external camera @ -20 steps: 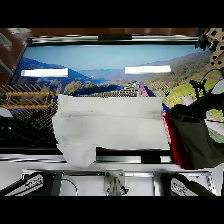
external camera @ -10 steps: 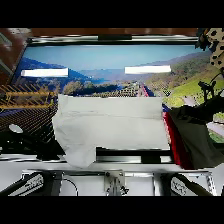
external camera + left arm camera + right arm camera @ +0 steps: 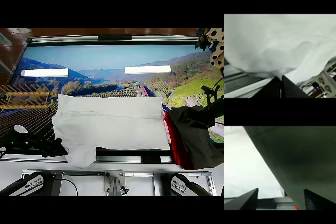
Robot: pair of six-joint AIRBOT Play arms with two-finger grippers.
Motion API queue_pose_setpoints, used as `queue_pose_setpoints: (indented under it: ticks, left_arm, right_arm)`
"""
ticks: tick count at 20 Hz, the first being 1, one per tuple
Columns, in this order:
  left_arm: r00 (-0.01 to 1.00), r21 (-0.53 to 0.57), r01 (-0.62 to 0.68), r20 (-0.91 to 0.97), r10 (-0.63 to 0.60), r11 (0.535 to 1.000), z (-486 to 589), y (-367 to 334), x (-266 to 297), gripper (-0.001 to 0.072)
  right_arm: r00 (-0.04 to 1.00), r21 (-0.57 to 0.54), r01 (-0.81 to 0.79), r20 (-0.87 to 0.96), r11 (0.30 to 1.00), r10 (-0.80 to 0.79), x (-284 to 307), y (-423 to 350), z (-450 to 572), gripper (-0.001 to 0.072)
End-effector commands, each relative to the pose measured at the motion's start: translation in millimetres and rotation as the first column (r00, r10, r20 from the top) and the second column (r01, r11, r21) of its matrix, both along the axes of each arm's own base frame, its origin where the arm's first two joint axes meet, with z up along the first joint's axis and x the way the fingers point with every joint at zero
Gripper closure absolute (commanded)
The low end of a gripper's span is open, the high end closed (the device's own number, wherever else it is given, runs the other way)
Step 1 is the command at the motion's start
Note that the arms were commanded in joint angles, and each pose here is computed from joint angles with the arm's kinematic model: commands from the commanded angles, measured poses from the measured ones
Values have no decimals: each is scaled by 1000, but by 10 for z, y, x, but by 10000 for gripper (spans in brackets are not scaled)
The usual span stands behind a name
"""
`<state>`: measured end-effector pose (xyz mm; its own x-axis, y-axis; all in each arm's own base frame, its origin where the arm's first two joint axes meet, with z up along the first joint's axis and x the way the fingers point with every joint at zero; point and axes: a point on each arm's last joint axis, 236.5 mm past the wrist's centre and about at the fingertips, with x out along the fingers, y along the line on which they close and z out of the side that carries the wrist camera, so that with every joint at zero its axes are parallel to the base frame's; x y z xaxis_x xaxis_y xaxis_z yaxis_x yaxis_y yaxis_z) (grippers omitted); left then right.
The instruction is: Fold the shirts.
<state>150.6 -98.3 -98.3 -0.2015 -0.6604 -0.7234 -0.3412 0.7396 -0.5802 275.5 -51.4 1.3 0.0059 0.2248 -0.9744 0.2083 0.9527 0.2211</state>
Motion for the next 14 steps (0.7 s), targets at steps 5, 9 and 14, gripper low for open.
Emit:
queue_pose_setpoints:
  ticks: [5, 9, 14]
  left_arm:
    - [999, -19, 34, 40, -33, 999, 21, -77, 22, 678]
    - [996, -21, 54, 68, -52, 998, 29, -73, 33, 678]
    - [996, -22, 54, 67, -53, 998, 33, -75, 31, 678]
  right_arm:
    - [962, 229, -11, -262, 973, 73, -870, 572, -586, 29]
    - [953, 231, 14, -297, 973, 57, -1039, 638, -796, 73]
    - [971, 176, 70, -239, 982, -26, -870, 567, -938, 74]
